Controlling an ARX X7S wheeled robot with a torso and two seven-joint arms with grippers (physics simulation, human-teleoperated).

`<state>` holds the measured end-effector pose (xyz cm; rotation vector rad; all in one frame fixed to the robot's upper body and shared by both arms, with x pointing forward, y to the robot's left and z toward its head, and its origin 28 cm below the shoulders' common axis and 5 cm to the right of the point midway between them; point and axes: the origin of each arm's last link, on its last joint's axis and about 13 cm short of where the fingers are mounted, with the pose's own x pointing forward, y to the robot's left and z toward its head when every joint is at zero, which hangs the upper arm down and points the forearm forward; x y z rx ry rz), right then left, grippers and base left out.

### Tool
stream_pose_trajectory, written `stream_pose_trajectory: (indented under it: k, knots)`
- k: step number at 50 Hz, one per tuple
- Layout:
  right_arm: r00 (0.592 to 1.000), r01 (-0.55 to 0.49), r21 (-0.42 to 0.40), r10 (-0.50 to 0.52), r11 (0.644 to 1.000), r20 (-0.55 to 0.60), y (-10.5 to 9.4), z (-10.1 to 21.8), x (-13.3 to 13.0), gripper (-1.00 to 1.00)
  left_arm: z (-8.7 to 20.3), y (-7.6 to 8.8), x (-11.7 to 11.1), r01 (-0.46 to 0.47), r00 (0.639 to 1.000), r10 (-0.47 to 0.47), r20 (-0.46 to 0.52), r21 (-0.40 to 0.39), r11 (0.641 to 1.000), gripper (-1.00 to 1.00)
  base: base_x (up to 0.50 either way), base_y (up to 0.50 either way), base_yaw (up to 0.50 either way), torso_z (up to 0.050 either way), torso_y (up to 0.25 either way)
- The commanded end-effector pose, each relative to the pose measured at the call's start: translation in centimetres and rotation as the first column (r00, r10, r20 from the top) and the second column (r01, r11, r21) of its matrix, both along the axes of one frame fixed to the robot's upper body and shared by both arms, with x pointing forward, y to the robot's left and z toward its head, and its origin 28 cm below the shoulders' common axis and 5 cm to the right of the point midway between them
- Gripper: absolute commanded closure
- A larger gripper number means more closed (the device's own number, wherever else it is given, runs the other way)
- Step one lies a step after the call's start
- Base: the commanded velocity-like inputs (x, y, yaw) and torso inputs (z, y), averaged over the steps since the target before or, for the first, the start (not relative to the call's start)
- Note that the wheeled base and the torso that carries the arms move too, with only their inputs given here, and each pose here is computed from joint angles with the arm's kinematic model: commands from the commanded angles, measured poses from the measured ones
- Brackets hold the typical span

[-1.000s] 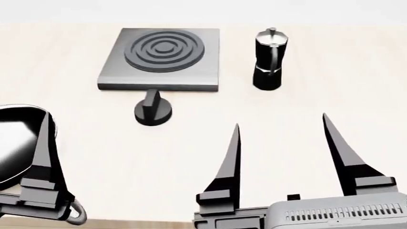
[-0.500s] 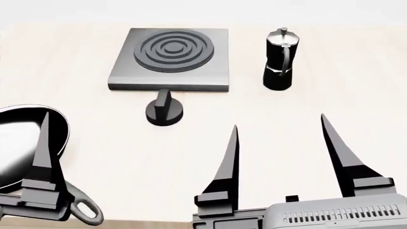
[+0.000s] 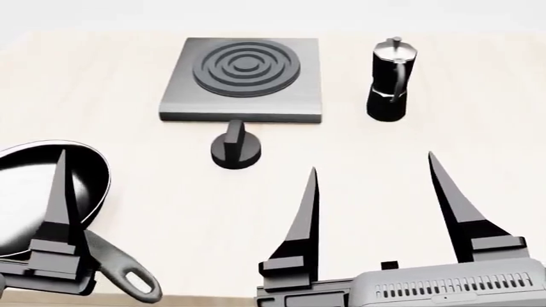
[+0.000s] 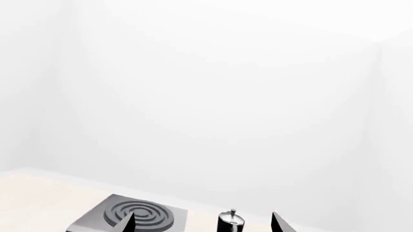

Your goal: Turn on the stove.

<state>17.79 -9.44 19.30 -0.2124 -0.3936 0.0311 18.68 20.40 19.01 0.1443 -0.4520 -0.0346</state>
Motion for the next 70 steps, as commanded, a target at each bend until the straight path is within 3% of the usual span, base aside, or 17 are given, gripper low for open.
stream_pose_trajectory:
  k: [1,70]
  knots:
    - [1.0,0.001,-0.004,-0.001,1.0,0.001,0.01,0.03,0.01,-1.0,-0.05,-0.02,0.01,0.0,1.0,0.0,-0.001,0.001,1.0,-1.0,0.0,0.09,0.0,0.0,0.0]
    - [1.0,-0.008,-0.021,0.008,1.0,-0.009,0.2,-0.21,0.1,-1.0,-0.18,-0.02,0.06,-0.006,1.0,0.006,0.001,0.009,1.0,-1.0,0.0,0.08,0.0,0.0,0.0]
